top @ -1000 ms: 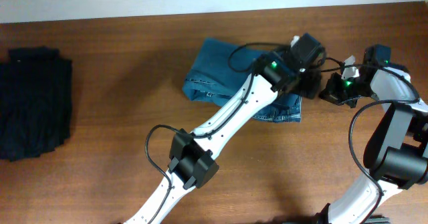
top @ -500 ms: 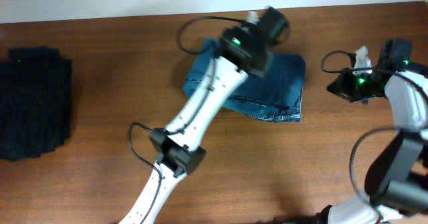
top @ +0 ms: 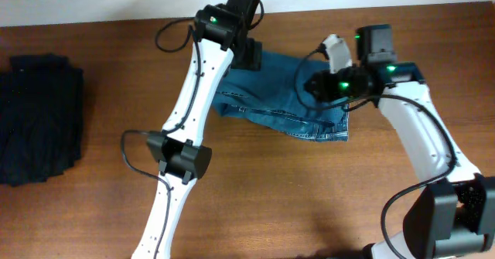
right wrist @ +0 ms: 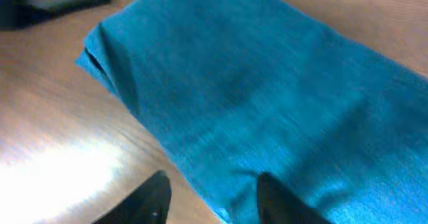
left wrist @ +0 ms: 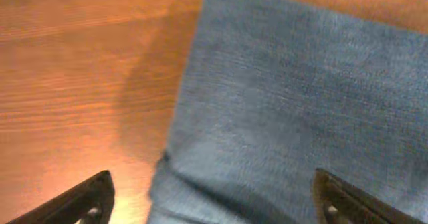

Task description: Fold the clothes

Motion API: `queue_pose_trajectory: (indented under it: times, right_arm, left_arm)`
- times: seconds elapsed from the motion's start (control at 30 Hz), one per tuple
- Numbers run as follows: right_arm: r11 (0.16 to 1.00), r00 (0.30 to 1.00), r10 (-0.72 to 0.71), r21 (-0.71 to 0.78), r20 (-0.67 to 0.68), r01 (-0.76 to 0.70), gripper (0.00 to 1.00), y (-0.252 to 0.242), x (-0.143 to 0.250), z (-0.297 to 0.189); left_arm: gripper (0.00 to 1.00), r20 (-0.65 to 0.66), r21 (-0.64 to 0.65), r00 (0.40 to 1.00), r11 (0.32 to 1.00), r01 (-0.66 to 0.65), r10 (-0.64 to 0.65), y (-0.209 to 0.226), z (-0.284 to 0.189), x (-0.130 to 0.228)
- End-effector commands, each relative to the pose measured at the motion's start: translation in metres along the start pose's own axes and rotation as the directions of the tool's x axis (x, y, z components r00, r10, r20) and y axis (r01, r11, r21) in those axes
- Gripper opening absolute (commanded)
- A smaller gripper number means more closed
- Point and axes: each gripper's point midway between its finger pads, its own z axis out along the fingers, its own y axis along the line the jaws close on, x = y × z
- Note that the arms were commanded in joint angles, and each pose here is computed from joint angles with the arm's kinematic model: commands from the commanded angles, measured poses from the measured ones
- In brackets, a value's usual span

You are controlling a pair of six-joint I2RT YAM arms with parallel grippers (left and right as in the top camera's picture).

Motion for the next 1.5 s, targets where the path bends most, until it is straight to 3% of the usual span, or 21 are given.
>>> queue_pose_trajectory:
  times: [0.0,0.07,0.13,0.23,0.37,0.47,0.53,0.83,0.97,1.1,1.27,1.47]
  right_arm:
    - [0.998,0.999,-0.046,0.046,0.015,0.046,0.61,-0.002,-0.008,0.004]
    - [0.994,1.0,-0.008,0.11,0.016,0.006,0.63,-0.014,-0.009,0.008]
    - [0.985,0.999,0.038,0.168,0.011,-0.039,0.57,-0.027,-0.007,0.012]
    - [0.983,0.999,0.048,0.178,-0.017,-0.044,0.49,-0.034,-0.001,0.022]
    - [0.979,0.994,0.077,0.194,-0.078,-0.061,0.27,-0.044,0.015,0.041]
    - [0.943,0.976,0.178,0.305,-0.126,-0.132,0.11,-0.068,0.035,0.051]
    - [0.907,0.955,0.255,0.381,-0.151,-0.182,0.07,-0.085,0.051,0.056]
    - [0.885,0.882,0.346,0.423,-0.321,-0.193,0.05,-0.11,0.113,0.101]
    - [0.88,0.841,0.379,0.432,-0.386,-0.198,0.05,-0.118,0.141,0.121]
    - [0.879,0.818,0.393,0.434,-0.421,-0.199,0.04,-0.119,0.155,0.126]
    - [0.879,0.849,0.38,0.43,-0.368,-0.207,0.04,-0.113,0.127,0.109]
    - [0.886,0.923,0.316,0.416,-0.219,-0.204,0.04,-0.098,0.059,0.059]
  left_arm:
    - [0.58,-0.015,0.05,0.999,0.998,-0.046,0.046,-0.016,0.016,0.002]
    - [0.29,-0.009,0.055,0.999,0.997,-0.05,0.051,-0.021,0.025,0.001]
    - [0.17,-0.012,0.073,0.998,0.996,-0.057,0.058,-0.029,0.034,0.002]
    - [0.17,-0.034,0.106,0.997,0.993,-0.059,0.063,-0.038,0.045,0.007]
    - [0.17,-0.061,0.106,0.996,0.993,-0.06,0.067,-0.038,0.053,0.013]
    - [0.17,-0.104,0.105,0.992,0.993,-0.062,0.073,-0.038,0.06,0.024]
    - [0.17,-0.14,0.092,0.987,0.994,-0.065,0.078,-0.036,0.067,0.032]
    - [0.15,-0.291,0.002,0.953,0.996,-0.09,0.087,-0.022,0.128,0.073]
    - [0.02,-0.379,-0.023,0.922,0.995,-0.1,0.084,-0.014,0.163,0.1]
    - [0.0,-0.438,-0.068,0.896,0.991,-0.118,0.077,-0.002,0.179,0.118]
    - [0.01,-0.395,-0.108,0.916,0.987,-0.116,0.065,0.012,0.159,0.1]
    - [0.0,-0.162,-0.047,0.985,0.997,-0.061,0.052,0.003,0.078,0.036]
